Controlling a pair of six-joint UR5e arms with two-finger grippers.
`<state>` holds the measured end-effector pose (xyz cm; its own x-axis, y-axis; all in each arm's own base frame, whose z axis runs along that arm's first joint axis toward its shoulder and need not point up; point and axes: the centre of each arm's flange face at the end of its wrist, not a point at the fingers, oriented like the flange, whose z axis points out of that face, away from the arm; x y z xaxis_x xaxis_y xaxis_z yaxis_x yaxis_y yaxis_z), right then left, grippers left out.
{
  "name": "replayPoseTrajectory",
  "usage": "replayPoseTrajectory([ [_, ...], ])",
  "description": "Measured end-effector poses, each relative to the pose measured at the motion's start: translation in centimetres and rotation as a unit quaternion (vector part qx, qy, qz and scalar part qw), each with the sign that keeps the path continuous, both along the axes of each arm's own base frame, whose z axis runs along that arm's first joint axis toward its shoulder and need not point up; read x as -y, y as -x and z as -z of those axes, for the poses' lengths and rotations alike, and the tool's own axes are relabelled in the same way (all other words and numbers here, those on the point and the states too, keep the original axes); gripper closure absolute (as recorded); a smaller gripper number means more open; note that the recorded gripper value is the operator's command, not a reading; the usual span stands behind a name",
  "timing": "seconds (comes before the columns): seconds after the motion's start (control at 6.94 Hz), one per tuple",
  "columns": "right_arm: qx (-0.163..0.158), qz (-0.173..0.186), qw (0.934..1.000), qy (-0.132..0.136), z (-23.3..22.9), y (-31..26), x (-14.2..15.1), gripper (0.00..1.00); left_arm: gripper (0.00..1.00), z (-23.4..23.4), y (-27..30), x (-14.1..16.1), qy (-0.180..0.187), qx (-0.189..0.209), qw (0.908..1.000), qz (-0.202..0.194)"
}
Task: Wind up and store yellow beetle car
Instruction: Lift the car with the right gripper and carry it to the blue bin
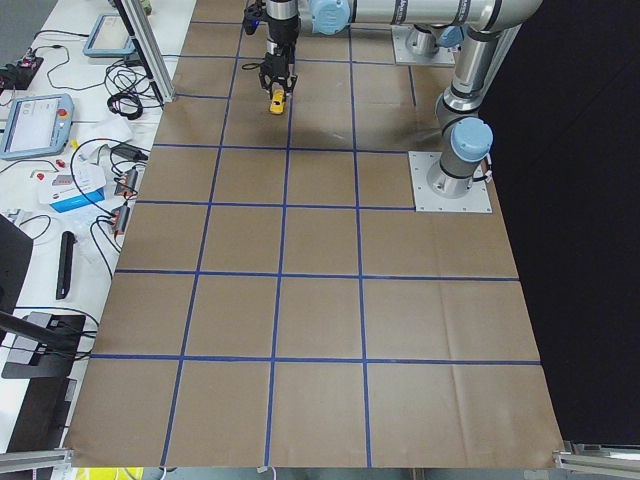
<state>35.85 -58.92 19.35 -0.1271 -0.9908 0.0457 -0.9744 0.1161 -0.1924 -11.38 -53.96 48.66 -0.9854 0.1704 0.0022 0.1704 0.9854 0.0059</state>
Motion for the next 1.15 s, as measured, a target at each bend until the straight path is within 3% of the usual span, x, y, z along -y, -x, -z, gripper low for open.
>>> replayPoseTrajectory([
  [0.43, -0.011, 0.011, 0.9998, 0.014, -1.7, 1.3, 0.8, 0.6, 0.0, 0.0, 0.0, 0.0, 0.0, 0.0, 1.0, 0.0],
  [0.72, -0.021, 0.084, 0.9963, 0.003, -6.0, 7.9, 2.6, 0.59, 0.0, 0.0, 0.0, 0.0, 0.0, 0.0, 1.0, 0.001],
  [0.87, -0.023, 0.138, 0.9902, -0.009, -8.3, 11.6, 3.0, 0.59, 0.0, -0.1, 0.0, 0.0, 0.0, 0.0, 1.0, 0.001],
  [1.15, -0.04, 0.253, 0.9662, -0.03, -11.7, 18.4, 3.3, 0.59, 0.0, 0.0, 0.0, -0.1, 0.0, 0.0, 1.0, 0.0],
])
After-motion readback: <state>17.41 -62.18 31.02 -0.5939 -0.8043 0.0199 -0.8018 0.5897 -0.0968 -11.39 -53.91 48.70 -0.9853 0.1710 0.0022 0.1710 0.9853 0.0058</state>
